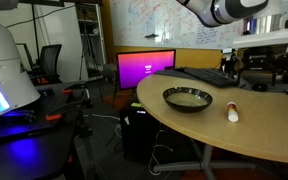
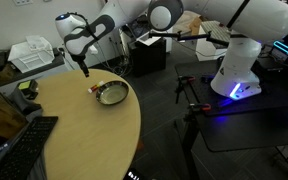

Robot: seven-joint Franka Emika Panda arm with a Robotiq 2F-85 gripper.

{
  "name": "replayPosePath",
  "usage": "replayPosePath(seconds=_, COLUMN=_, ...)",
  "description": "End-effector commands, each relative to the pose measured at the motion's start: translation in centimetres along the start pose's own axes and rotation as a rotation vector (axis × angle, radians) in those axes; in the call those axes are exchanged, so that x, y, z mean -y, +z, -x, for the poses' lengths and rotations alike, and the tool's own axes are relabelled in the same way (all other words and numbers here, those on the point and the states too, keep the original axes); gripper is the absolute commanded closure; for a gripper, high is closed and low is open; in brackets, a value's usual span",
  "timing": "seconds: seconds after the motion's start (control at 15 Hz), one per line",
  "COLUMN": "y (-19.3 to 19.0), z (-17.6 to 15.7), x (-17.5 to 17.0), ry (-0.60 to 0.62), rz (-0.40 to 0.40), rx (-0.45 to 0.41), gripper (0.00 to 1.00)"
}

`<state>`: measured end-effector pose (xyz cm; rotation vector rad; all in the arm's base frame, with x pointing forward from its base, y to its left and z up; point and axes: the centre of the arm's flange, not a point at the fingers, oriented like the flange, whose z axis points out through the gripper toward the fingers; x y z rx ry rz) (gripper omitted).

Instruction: Remove the glue stick from the bowl and place it on the table

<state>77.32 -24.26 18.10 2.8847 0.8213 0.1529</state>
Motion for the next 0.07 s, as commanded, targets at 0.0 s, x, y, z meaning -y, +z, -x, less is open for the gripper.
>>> replayPosePath(seconds=0.0, y=-2.97, z=1.12, x=2.92, ry=0.010, rz=-0.136, rx=-0.002, gripper=0.00)
